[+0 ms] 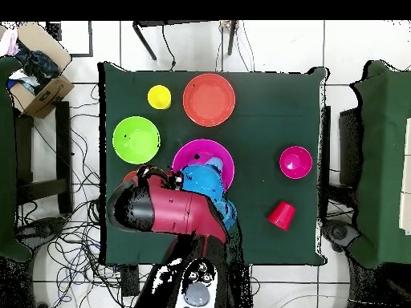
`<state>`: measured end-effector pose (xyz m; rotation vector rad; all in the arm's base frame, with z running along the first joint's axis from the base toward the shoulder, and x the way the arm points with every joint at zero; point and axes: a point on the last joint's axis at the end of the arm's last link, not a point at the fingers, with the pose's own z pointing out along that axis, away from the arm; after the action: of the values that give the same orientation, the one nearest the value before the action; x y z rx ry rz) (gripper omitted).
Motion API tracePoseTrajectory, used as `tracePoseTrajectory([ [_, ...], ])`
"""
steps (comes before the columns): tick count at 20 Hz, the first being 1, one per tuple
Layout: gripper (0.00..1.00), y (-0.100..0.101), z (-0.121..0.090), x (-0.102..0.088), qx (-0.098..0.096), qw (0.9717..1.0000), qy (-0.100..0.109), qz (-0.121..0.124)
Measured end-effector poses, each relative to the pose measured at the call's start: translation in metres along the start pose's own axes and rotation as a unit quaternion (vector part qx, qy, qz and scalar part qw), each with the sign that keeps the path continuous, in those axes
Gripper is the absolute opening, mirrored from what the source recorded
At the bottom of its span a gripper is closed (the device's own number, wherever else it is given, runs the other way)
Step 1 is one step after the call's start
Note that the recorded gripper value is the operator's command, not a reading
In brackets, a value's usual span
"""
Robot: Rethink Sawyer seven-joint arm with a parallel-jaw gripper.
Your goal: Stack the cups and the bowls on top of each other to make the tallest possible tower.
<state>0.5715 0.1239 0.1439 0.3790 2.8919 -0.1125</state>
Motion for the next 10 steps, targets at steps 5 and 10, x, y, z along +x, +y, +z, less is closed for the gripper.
tracePoseTrajectory([
  [5, 1.0, 0.009, 0.004, 0.016, -0.009, 0.9998, 0.02, 0.005],
  [10, 1.0, 0.016, 0.009, 0.033, -0.015, 0.9992, 0.037, 0.001],
])
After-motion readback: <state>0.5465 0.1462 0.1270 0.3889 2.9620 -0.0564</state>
